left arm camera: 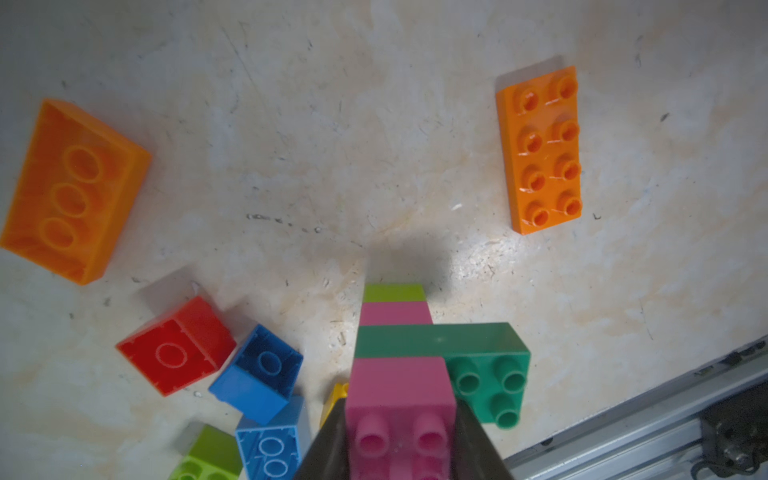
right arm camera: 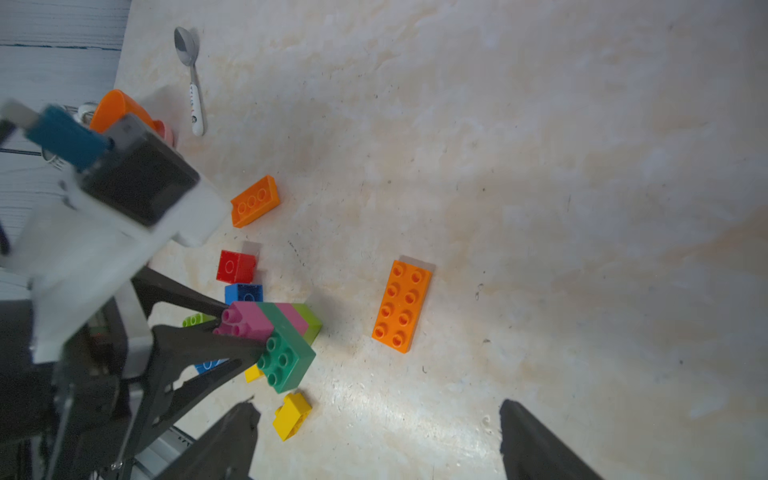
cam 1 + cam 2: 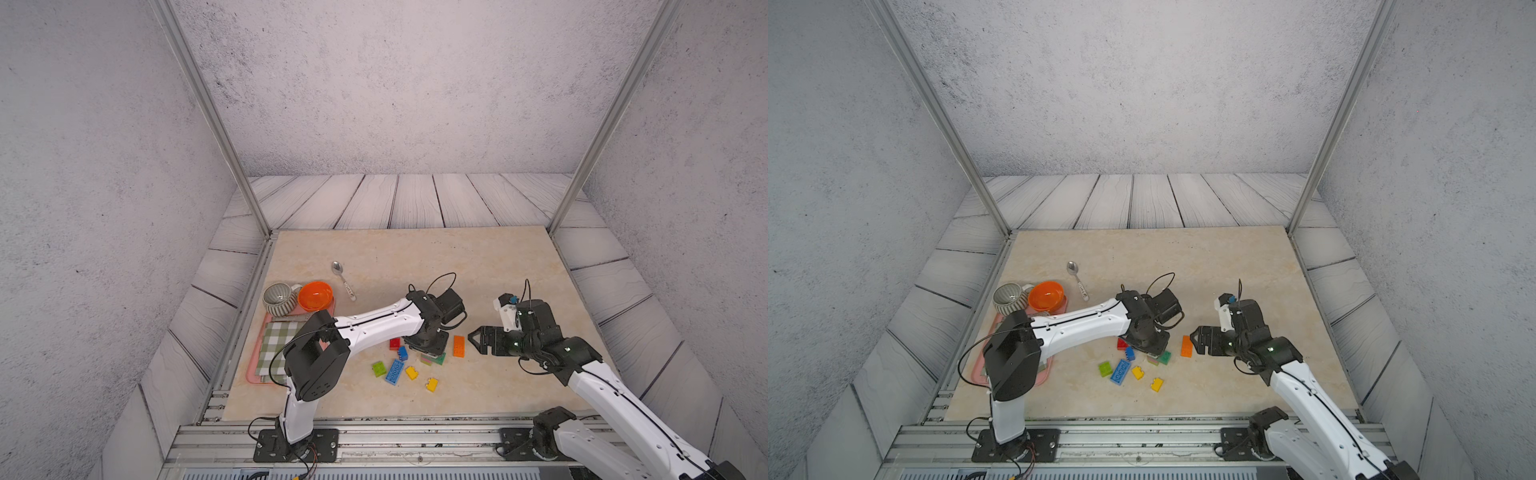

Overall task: Assemble the letter p with lego
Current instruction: Assemble the lego brick with the lego brick.

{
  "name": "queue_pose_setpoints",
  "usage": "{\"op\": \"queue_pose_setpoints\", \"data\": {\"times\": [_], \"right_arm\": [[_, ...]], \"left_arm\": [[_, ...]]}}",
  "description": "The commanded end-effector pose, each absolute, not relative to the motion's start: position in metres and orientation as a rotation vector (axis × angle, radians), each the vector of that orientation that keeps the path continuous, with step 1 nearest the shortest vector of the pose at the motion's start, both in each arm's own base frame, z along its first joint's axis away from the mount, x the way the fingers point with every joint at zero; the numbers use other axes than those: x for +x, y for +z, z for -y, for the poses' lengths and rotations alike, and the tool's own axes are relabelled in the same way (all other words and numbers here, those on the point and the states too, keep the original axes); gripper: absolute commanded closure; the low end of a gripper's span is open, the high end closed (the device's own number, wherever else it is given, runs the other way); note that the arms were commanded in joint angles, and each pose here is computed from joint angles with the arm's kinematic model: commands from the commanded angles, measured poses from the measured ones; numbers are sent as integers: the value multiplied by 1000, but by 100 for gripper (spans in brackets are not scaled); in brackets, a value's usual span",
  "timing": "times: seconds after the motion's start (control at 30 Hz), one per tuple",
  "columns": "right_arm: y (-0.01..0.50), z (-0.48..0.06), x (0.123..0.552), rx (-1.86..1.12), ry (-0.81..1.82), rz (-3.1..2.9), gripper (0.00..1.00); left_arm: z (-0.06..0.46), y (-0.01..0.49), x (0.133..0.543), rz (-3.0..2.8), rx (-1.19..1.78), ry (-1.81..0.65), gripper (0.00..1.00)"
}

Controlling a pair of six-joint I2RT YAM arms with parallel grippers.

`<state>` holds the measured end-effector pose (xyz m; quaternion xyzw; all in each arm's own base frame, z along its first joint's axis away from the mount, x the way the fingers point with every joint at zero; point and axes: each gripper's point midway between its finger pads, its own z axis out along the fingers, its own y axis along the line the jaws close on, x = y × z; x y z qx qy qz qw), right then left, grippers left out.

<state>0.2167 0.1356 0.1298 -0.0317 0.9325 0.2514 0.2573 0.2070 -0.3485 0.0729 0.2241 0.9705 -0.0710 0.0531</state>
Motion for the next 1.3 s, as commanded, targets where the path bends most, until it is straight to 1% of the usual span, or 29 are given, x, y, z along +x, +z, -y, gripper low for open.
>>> {"op": "queue_pose_setpoints", "data": {"times": [0.0,0.1,0.2,0.33,0.43,0.47,0.77,0.8,0.9,1.0,1.17,1.27], "right_arm": [[128,-142,210,-68,754,-2529,6],[126,-140,209,-61,746,-2532,6],[126,-140,209,-60,744,-2533,6],[127,-141,209,-69,747,-2534,6],[127,-141,210,-75,744,-2535,6],[127,-141,210,-77,743,-2537,6],[129,-143,210,-98,752,-2537,6],[130,-143,210,-100,754,-2535,6],[131,-144,210,-104,759,-2530,6],[131,-143,210,-109,754,-2533,6],[132,-145,210,-117,761,-2534,6],[132,-145,210,-119,761,-2537,6]], "left_arm": [[302,19,202,-3074,623,98,80],[309,24,203,-3067,617,56,69],[312,30,205,-3057,613,38,66],[312,32,206,-3057,609,37,54],[314,34,206,-3057,608,17,47],[315,35,205,-3057,606,11,46],[317,57,213,-3020,573,-56,43],[315,56,214,-3023,559,-59,44],[309,54,217,-3035,513,-97,51],[306,55,219,-3035,468,-163,56],[298,56,223,-3032,370,-306,56],[293,54,225,-3038,338,-337,55]]}}
